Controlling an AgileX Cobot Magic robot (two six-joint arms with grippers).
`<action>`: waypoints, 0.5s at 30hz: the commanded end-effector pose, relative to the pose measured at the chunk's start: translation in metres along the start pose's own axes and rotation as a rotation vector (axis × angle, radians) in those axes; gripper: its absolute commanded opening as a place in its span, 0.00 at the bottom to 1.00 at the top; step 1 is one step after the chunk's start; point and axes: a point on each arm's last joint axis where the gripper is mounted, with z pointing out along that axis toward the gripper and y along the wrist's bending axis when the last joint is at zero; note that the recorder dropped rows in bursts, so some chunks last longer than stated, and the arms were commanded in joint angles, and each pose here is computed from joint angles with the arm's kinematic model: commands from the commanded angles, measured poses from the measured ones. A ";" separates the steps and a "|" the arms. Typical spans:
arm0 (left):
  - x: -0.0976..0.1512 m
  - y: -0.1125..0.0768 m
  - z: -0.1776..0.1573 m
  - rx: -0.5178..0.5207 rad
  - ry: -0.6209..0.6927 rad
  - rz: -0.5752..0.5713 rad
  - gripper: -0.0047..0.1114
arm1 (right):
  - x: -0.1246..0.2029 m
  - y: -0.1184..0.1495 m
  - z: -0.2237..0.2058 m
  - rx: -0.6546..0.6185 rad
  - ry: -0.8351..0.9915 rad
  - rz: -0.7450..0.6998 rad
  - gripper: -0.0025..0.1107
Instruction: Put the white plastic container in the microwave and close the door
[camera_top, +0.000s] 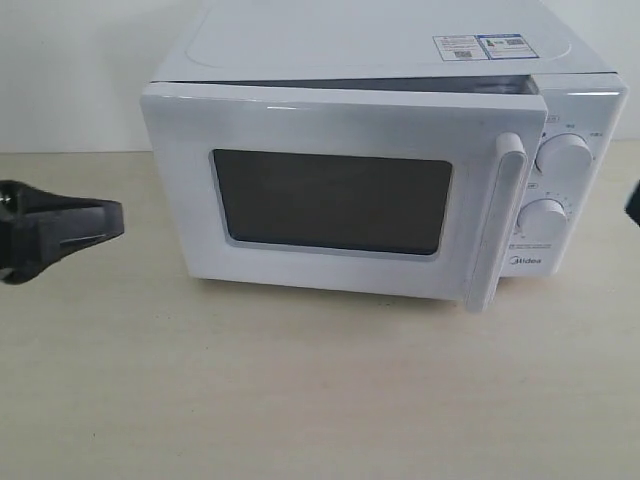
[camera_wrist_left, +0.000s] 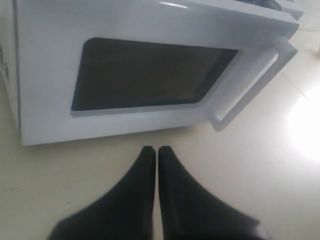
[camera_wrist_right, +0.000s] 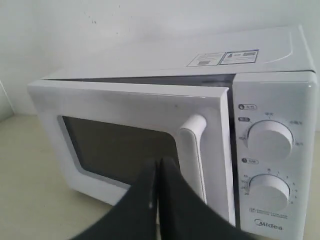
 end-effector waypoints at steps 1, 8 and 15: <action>0.018 0.003 -0.024 -0.081 -0.108 -0.051 0.08 | -0.010 0.011 0.041 -0.036 0.119 -0.064 0.02; 0.044 0.004 -0.042 -0.095 -0.165 -0.120 0.08 | -0.023 0.040 0.099 -0.123 0.191 -0.137 0.02; 0.061 0.013 -0.046 -0.153 -0.185 -0.116 0.08 | -0.030 0.042 0.126 -0.073 0.143 -0.037 0.02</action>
